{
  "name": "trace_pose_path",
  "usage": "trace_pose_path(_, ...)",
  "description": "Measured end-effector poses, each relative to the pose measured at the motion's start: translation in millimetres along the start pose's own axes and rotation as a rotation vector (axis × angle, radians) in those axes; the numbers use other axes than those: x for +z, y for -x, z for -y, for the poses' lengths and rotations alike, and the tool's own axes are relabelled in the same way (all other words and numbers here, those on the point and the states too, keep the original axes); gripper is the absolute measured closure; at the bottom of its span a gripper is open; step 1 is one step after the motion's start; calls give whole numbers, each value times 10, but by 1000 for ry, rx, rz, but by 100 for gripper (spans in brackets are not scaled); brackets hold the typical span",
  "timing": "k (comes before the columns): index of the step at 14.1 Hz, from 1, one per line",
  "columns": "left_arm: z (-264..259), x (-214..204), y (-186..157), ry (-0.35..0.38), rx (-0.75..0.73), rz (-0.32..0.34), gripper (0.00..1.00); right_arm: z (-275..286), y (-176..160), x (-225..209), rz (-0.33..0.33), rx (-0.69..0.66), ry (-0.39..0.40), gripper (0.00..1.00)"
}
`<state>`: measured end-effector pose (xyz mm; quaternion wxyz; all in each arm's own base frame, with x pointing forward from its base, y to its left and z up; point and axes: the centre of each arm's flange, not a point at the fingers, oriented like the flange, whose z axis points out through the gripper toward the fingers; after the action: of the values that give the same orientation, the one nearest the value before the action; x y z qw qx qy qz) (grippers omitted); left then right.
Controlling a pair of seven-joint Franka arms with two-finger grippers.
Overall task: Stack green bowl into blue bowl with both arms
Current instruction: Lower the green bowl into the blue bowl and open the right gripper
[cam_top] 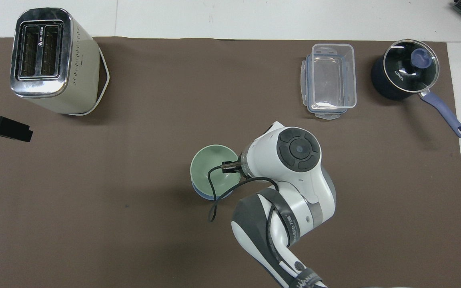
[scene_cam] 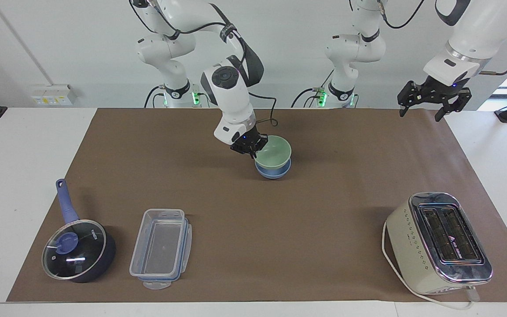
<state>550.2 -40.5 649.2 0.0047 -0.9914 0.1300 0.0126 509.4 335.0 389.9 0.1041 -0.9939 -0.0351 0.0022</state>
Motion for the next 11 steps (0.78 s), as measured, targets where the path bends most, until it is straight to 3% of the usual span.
trace_pose_path(4, 0, 0, 0, 0, 0, 0, 0, 130, 46, 260, 11, 0, 7, 95)
trace_pose_path(11, 0, 0, 0, 0, 0, 0, 0, 66, 39, 317, 7, -18, 43, 95)
